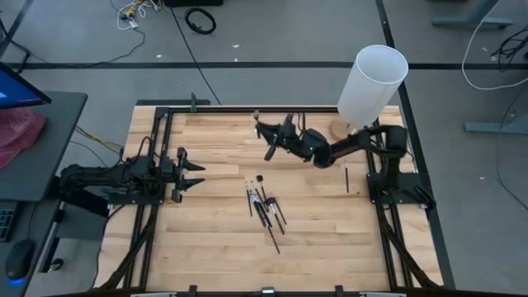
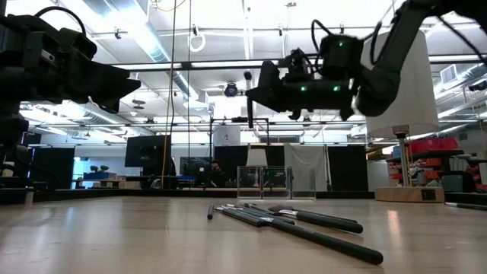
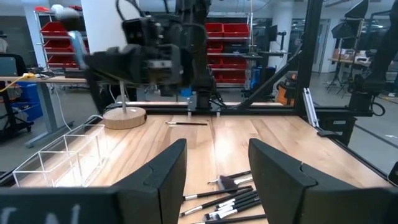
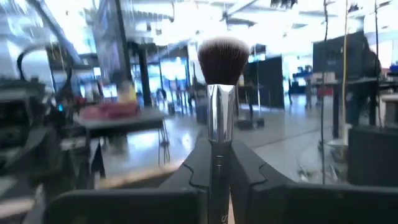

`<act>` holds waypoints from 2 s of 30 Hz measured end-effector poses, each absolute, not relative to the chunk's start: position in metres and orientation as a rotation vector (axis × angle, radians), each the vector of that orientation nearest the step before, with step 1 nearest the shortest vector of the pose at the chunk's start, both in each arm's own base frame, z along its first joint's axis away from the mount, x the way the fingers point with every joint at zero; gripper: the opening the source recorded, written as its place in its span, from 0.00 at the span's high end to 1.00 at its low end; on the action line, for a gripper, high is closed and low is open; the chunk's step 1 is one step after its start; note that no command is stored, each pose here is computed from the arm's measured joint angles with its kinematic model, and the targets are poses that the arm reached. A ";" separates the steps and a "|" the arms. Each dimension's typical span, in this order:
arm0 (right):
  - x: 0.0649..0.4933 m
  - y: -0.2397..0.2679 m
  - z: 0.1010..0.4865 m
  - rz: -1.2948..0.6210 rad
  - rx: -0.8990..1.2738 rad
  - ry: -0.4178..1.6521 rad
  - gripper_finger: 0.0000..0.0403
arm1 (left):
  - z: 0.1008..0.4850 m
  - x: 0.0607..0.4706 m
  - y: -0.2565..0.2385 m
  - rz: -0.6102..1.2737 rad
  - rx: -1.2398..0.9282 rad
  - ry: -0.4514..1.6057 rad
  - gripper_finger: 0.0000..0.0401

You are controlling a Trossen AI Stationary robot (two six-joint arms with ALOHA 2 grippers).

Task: Pick & Place Makeup Supplies
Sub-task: Put the black makeup brush into the transparent organizer

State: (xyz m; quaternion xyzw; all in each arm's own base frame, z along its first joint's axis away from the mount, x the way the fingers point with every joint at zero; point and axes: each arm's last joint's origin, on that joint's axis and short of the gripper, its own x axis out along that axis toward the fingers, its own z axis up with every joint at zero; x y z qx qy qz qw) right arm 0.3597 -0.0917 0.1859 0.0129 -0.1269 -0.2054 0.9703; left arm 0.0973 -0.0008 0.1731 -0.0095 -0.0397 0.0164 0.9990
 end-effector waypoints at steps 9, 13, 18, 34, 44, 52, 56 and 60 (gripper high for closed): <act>0.375 -0.084 0.160 -0.262 0.090 -0.317 0.95 | 0.188 0.095 -0.003 -0.044 0.008 -0.239 0.56; 0.376 -0.073 0.160 -0.229 0.075 -0.314 0.95 | 0.196 0.093 -0.003 -0.061 -0.012 -0.319 0.56; 0.378 -0.062 0.160 -0.192 0.075 -0.320 0.95 | 0.196 0.097 0.000 0.082 0.017 -0.313 0.56; 0.391 -0.032 0.168 -0.017 -0.008 -0.321 0.96 | 0.189 0.138 0.012 0.247 0.019 -0.175 0.27; 0.397 -0.026 0.169 0.062 -0.039 -0.282 0.96 | 0.208 0.188 0.014 0.167 0.072 -0.149 0.31; 0.397 -0.019 0.169 0.079 -0.044 -0.282 0.95 | 0.213 0.226 0.016 0.130 0.077 -0.110 0.36; 0.398 -0.016 0.168 0.087 -0.046 -0.275 0.95 | 0.219 0.233 0.014 0.075 0.093 -0.127 0.44; 0.398 -0.013 0.168 0.091 -0.059 -0.271 0.95 | 0.221 0.234 0.014 0.058 0.095 -0.135 0.56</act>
